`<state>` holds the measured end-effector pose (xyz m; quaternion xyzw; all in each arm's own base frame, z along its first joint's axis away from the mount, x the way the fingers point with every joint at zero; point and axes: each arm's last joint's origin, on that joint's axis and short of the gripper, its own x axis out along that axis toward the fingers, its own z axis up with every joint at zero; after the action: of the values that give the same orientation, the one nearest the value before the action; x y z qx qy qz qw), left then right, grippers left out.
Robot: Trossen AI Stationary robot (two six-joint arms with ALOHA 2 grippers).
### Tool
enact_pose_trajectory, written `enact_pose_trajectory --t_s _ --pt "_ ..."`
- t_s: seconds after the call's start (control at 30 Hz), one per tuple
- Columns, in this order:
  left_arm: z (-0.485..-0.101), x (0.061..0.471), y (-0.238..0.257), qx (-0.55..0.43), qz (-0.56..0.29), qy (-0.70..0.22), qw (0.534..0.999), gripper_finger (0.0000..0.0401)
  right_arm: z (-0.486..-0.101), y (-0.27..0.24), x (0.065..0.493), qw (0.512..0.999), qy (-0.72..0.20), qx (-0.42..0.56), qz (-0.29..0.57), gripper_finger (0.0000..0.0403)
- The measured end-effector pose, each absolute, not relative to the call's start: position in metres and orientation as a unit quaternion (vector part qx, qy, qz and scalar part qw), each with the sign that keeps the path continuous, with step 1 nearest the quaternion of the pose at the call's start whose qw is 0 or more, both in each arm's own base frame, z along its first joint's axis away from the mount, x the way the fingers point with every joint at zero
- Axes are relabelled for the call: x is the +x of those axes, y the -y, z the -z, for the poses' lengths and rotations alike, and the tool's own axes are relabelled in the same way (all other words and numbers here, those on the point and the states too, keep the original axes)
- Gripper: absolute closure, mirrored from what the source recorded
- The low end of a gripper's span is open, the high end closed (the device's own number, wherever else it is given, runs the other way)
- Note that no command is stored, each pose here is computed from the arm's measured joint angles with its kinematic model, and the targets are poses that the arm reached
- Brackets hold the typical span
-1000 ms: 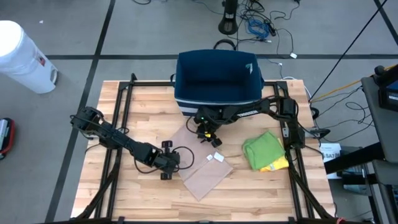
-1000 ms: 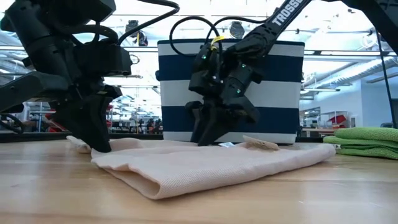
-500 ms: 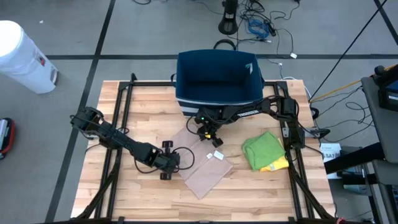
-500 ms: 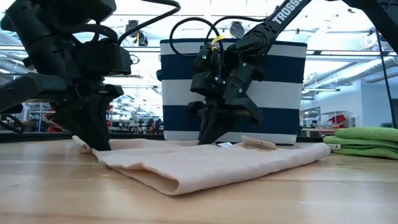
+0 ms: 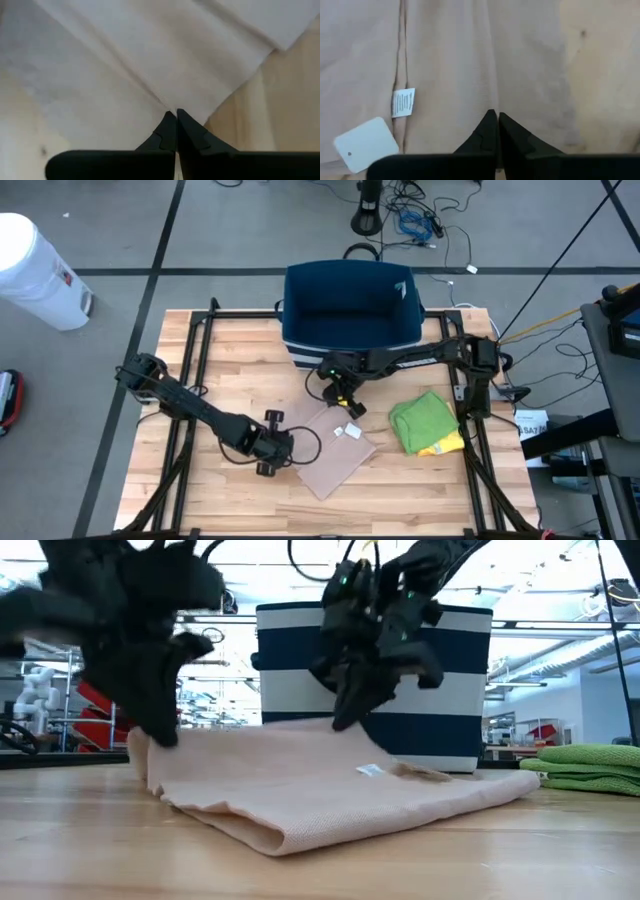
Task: Fold towel
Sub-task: Fold the light brown towel
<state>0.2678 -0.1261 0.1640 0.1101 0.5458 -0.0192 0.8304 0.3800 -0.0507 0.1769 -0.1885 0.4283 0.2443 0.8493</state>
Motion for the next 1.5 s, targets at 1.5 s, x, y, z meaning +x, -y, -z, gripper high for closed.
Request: enact_pose_trajectory --t_s 1.5 --pt "-0.226 0.308 0.167 0.187 0.222 -0.357 0.888 0.0399 -0.203 -0.038 0.345 0.774 -0.451 -0.189 -0.402 0.0403"
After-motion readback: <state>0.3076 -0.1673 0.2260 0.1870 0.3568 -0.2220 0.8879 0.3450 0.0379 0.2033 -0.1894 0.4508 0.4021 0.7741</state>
